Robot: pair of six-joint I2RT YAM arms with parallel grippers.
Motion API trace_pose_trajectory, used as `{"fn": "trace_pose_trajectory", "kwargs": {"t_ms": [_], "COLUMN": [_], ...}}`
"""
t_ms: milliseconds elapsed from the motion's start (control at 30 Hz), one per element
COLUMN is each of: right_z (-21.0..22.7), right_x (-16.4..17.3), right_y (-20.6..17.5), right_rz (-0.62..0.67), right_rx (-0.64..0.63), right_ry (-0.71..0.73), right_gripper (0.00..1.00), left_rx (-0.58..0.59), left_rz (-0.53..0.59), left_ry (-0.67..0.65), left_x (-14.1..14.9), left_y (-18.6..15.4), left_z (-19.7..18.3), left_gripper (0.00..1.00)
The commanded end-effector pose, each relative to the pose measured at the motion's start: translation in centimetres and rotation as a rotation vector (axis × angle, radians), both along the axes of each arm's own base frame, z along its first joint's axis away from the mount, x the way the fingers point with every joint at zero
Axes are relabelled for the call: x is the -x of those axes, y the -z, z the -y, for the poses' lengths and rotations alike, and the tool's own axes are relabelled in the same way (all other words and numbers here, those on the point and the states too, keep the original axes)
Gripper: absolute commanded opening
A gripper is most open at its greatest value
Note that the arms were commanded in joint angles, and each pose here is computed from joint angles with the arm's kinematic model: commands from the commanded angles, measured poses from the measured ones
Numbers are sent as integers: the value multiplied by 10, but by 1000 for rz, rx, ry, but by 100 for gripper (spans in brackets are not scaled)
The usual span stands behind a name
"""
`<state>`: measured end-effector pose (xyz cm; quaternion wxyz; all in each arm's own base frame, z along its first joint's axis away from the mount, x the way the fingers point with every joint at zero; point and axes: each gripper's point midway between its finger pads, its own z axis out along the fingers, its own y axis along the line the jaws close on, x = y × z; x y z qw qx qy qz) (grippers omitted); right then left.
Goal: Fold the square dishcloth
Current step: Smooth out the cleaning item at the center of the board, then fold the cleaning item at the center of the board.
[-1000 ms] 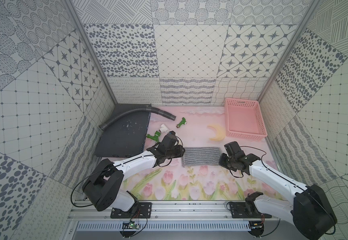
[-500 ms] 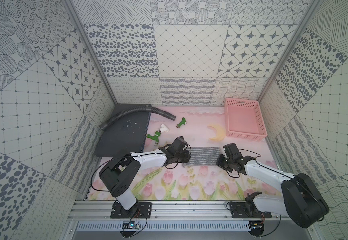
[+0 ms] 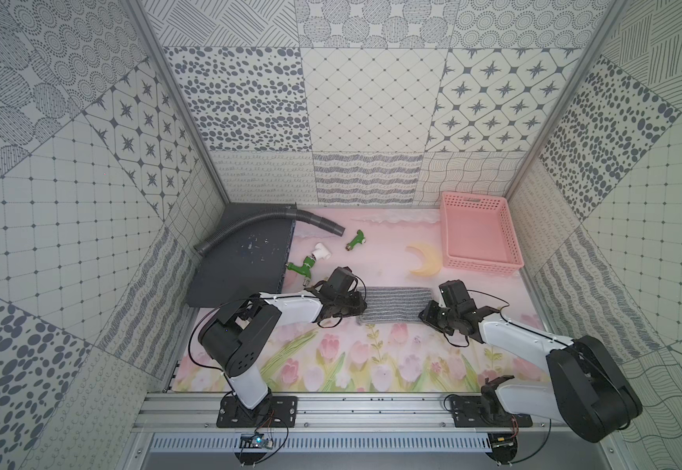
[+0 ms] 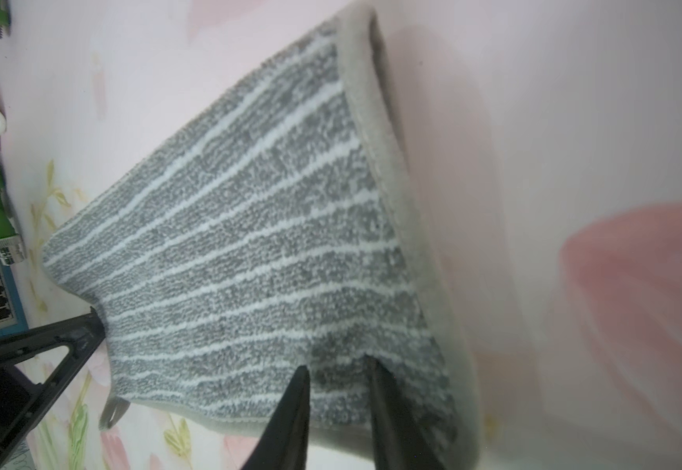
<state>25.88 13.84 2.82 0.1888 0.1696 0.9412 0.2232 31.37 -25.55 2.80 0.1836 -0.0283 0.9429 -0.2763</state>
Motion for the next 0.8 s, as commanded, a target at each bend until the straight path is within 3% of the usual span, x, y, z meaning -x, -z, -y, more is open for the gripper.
{"fn": "trace_pose_trajectory", "kwargs": {"t_ms": [0,200,333,533,767], "right_z": [-7,-7,-2,13,24], "right_x": [-9,-19,-23,-28,-28], "right_y": [-19,-44,-53,-52,-46], "right_rz": [60,130,147,132,118], "right_rx": [-13,-10,22,102,141], "right_ry": [-53,-55,-48,0,44], "right_gripper": [32,34,38,47,53], "left_rx": [-18,52,66,-67,-143], "left_rz": [15,77,95,0,-71], "left_ry": [-20,-43,-76,-178,-188], "left_x": [4,7,9,18,32], "left_y": [-19,-58,-65,-42,-15], "left_z": [-11,-12,-17,-32,-28], "left_gripper": [35,38,48,55,60]}}
